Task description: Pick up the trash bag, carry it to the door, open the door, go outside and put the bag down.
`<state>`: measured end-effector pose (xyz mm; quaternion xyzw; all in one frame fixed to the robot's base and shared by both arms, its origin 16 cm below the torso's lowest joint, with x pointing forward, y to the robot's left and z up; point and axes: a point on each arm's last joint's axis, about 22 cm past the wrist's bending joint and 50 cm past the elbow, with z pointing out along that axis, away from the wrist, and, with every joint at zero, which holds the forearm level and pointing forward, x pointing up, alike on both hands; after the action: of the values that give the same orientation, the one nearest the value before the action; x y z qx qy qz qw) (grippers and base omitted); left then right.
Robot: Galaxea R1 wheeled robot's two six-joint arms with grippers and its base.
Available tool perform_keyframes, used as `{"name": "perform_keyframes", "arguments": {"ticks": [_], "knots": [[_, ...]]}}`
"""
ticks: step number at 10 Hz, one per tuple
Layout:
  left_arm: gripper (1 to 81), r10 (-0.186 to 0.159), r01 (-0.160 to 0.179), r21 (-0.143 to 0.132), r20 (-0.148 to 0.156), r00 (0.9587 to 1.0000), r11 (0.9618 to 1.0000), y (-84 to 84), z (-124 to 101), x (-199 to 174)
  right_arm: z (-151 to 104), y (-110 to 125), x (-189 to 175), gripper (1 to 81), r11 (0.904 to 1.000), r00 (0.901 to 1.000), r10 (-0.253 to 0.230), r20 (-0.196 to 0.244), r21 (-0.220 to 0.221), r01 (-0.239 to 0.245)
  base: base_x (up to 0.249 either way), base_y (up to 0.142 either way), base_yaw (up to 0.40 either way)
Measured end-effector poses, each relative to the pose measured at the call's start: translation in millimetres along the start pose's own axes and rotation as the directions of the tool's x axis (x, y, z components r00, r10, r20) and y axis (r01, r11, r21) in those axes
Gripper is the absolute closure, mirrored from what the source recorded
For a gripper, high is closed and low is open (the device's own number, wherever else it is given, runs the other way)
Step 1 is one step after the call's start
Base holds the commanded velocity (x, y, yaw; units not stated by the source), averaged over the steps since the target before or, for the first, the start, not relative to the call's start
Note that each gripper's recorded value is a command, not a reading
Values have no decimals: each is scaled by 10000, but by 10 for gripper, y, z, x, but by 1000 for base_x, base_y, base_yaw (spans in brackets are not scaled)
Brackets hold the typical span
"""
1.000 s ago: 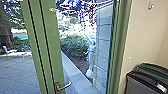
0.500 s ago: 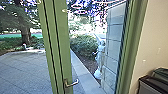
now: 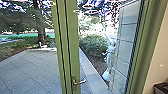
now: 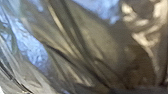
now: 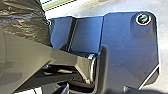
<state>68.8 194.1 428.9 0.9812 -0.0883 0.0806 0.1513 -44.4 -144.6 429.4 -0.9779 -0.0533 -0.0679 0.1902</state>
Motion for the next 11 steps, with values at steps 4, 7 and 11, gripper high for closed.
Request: {"name": "perform_keyframes", "arguments": {"ticks": [4,7,11], "knots": [[811,6,-6,-39,8,10000,10000,34,9,-4,-1,10,4,10,10000,10000,-8,-3,-19,8,0,0,289],[811,51,-51,-47,-1,10000,10000,40,11,4,-1,14,3,10,10000,10000,-9,-2,-28,9,0,0,289],[811,55,-55,-42,-5,10000,10000,39,11,8,-1,21,3,10,10000,10000,-11,-3,-45,11,0,0,289]]}}
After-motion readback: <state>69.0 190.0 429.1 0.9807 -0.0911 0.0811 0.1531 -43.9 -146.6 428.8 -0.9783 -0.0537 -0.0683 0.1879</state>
